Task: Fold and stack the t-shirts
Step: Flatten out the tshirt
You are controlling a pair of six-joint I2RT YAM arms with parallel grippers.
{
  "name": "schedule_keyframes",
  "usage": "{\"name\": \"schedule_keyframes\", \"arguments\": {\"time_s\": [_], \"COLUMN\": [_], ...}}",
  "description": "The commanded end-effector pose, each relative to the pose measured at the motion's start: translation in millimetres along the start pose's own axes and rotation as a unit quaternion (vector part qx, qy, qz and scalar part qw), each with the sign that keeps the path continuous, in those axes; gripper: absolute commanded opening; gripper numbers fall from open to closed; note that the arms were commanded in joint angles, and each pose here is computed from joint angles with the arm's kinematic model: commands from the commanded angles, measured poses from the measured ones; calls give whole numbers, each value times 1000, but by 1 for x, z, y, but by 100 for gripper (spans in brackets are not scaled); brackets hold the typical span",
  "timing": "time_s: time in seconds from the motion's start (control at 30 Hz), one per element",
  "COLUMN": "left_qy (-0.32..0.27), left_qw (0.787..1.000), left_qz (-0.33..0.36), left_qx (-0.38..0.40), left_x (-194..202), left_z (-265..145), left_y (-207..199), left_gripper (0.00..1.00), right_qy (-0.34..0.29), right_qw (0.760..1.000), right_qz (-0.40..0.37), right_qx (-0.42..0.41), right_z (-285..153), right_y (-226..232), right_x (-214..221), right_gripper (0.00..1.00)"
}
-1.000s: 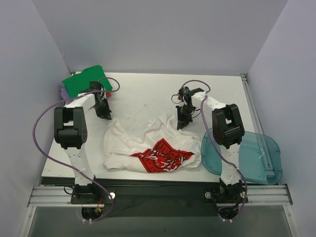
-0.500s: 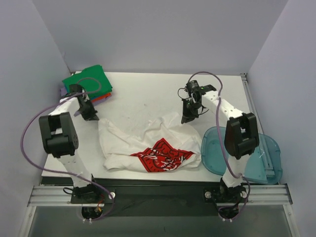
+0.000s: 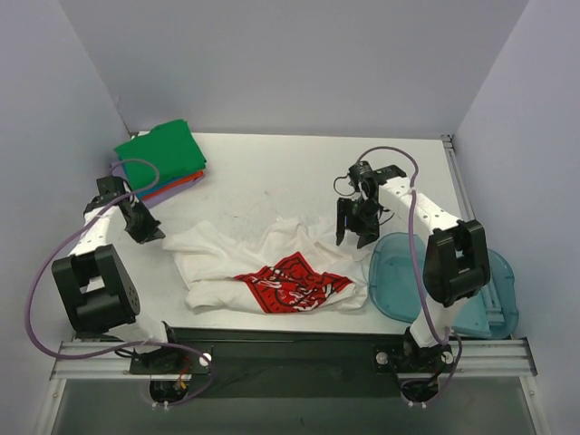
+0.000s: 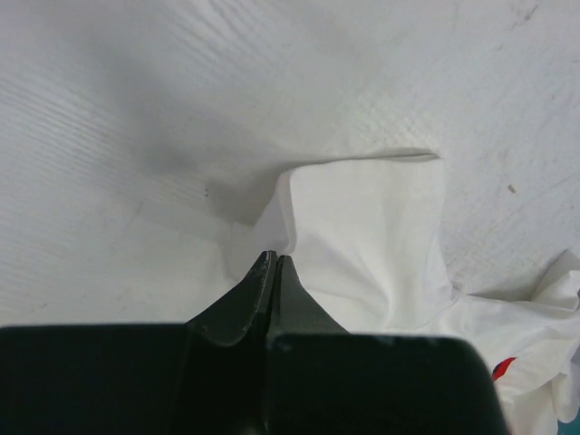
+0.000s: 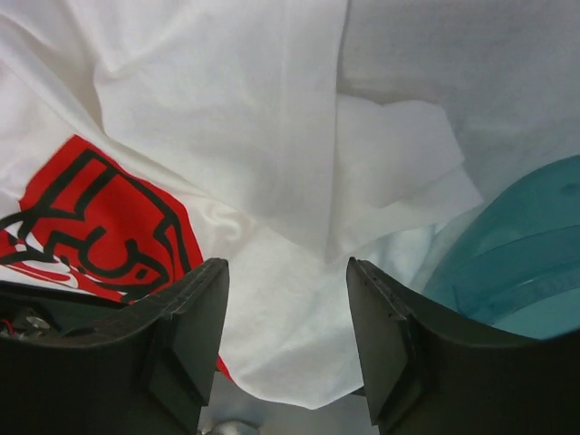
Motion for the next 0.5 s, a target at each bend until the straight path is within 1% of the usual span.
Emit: {"name": "schedule_keyframes", "arguments": {"time_s": [0.0,0.07,0.13,0.2,0.23,0.27,0.37,0.47], "left_qy": [-6,-4,-7,-4,-3,-2,-2,-3], "left_qw": [1000,1000,1000,1000,1000,1000,1000,1000], "left_qz": [-7,-10,-12,-15,-16,-19,-19,-19], "left_qx": [9,9,12,13,15,16,15,13], "left_x": [5,9,11,14,15,16,17,17], "left_z": [-10,-12,-14,-14,-15,-16,-18,-21], "left_y": [1,3,4,4,3,3,4,4], "left_gripper": [0,0,0,0,0,0,0,0], "right_qy": [-36,-52,-64,-61,-57,-52,-33,-13], "right_qw": [999,998,998,998,998,998,999,999], "right_qz": [-2,9,15,20,20,23,25,25], "right_qx": [20,18,16,20,21,23,25,26], "right_z": [-20,-24,-23,-13,-8,-2,18,39], "right_y": [-4,-8,-6,-9,-10,-11,-13,-14], "right_x": [-36,-57,-81,-98,-102,-105,-112,-113], "right_gripper": [57,57,55,49,47,42,36,33]}}
Point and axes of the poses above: each gripper's point midway between its finger pads, its own z axis out along the fingers, its own y axis along the line the jaws close on, x = y × z, the point moved 2 cm from there along -z, back along the fingers
